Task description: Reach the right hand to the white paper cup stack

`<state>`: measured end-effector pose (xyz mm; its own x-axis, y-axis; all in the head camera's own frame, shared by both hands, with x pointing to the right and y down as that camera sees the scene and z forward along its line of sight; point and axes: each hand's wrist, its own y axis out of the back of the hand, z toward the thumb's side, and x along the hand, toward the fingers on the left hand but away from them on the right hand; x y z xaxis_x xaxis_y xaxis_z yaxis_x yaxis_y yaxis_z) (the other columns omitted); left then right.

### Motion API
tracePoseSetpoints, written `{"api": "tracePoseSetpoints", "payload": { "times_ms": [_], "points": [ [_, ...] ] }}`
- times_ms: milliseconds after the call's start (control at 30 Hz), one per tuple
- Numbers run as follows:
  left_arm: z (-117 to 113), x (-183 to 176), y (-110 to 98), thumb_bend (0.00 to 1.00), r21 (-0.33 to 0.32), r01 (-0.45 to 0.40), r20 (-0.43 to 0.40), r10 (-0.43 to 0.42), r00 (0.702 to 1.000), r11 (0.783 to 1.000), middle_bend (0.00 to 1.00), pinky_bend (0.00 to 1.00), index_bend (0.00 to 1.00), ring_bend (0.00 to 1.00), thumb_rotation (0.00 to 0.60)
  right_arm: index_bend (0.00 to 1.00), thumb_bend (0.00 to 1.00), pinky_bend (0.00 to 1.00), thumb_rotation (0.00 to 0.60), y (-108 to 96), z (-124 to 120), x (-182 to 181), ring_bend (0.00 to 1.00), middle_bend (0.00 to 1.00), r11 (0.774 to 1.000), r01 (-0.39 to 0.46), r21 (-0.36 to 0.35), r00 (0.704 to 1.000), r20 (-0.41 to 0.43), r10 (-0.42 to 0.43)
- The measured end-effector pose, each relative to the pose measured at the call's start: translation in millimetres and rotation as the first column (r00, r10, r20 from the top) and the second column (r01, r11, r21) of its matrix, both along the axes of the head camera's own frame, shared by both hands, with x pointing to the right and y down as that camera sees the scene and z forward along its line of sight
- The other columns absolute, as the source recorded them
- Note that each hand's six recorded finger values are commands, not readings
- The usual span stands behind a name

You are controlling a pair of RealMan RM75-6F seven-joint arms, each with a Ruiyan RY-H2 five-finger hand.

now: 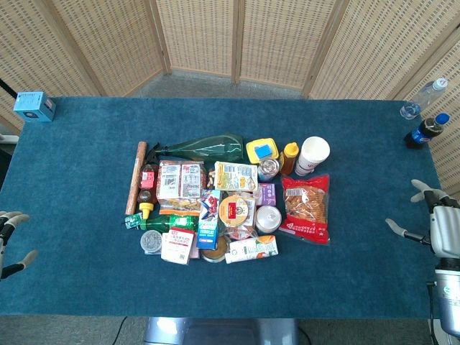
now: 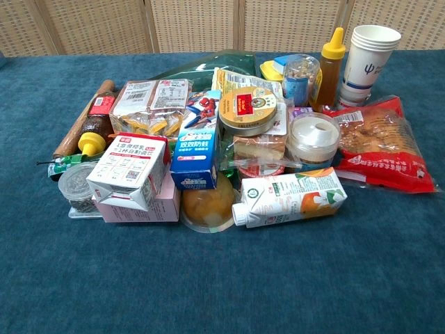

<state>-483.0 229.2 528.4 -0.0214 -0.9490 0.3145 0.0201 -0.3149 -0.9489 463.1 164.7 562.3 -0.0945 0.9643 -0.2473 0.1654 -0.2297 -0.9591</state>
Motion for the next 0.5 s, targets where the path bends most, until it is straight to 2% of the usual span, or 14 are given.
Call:
{"api": "tracePoseSetpoints", "payload": {
  "times_ms": [167, 367, 500],
  "points": [
    [2, 0, -1, 0.00, -0.005, 0.001, 0.003, -0.001, 1.000, 1.000, 0.31, 0.00, 0.29, 0.25, 0.600, 0.19, 0.02, 0.34, 0.368, 0, 4, -2, 0.26, 0.43, 1.000, -0.009, -0.014, 1.000, 0.025, 0.009],
    [2, 0, -1, 0.00, 0.000, -0.004, 0.002, 0.004, 1.000, 1.000, 0.31, 0.00, 0.28, 0.25, 0.600, 0.16, 0.02, 0.34, 0.364, 0, 7, -5, 0.25, 0.41, 0.999, -0.041, -0.036, 0.987, 0.153, 0.046],
    [2, 1, -2, 0.00, -0.001, -0.005, -0.001, 0.005, 1.000, 1.000, 0.31, 0.00, 0.28, 0.25, 0.600, 0.13, 0.01, 0.34, 0.364, -3, 9, -14, 0.24, 0.40, 0.997, -0.050, -0.051, 0.963, 0.264, 0.061]
  ]
}}
